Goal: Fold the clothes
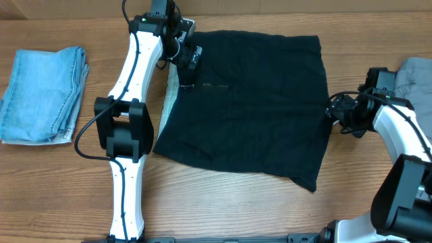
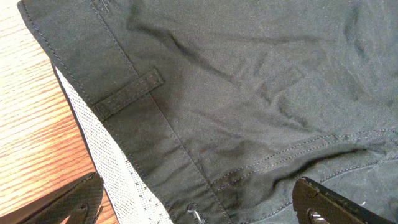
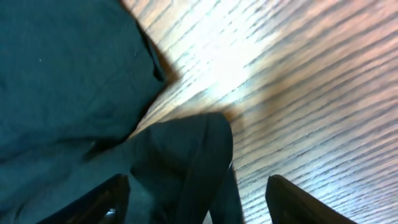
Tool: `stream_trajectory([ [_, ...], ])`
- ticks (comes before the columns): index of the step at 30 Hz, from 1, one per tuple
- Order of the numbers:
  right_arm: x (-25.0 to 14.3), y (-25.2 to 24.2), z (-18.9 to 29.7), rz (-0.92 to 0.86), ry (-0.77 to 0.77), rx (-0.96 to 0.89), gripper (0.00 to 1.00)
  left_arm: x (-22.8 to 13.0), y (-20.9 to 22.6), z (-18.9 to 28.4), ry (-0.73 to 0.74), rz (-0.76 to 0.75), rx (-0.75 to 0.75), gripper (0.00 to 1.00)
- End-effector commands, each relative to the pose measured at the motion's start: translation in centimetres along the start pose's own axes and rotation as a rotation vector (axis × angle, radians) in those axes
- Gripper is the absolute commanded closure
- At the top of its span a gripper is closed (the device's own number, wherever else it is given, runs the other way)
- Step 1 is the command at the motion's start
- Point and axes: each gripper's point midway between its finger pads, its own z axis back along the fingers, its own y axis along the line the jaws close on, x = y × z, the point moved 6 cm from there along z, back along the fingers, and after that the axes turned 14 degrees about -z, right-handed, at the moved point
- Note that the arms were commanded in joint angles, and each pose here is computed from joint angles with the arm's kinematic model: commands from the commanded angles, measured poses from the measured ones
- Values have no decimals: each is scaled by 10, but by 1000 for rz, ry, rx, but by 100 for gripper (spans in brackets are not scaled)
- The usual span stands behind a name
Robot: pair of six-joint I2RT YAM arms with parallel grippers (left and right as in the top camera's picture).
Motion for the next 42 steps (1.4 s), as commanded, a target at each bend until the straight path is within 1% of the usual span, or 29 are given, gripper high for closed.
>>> stream_trajectory([
  [1,31,32,31,150,-100,81,24,-5,2,-10,18,12,-15,0],
  [4,42,61,59,221,-127,172,24,-5,2,-10,18,12,-15,0],
  [7,39,85,79,262,-109,247,25,-5,2,-10,16,12,-15,0],
  [11,20,96,79,351,-62,235,27,-5,2,-10,14,11,-14,0],
  [15,10,100,78,372,-37,230,27,-4,3,-10,10,11,-9,0],
  [17,10,99,78,371,-35,228,27,-5,2,1,21,52,-14,0],
  [21,11,100,78,372,-38,230,27,1,7,52,-12,133,1,0],
  [23,10,99,78,382,-38,228,27,6,10,93,-67,174,25,0],
  [26,9,98,77,429,-37,223,27,9,13,153,-157,185,71,0],
  [29,9,99,77,478,-42,224,32,1,18,214,-251,211,112,0],
  [30,8,100,77,496,-41,225,34,-4,19,229,-270,221,112,0],
  [33,-1,108,76,565,-39,233,36,-19,22,271,-343,253,87,0],
  [35,-8,117,76,592,-40,244,36,-27,23,289,-379,262,67,0],
  [36,-12,121,76,607,-43,251,36,-31,24,292,-371,258,82,0],
  [37,-14,125,75,619,-44,253,36,-36,26,291,-335,256,120,0],
  [38,-22,131,74,646,-48,245,35,-57,33,287,-209,305,214,0],
  [42,-33,138,73,677,-42,242,35,-66,30,285,-162,330,198,0],
])
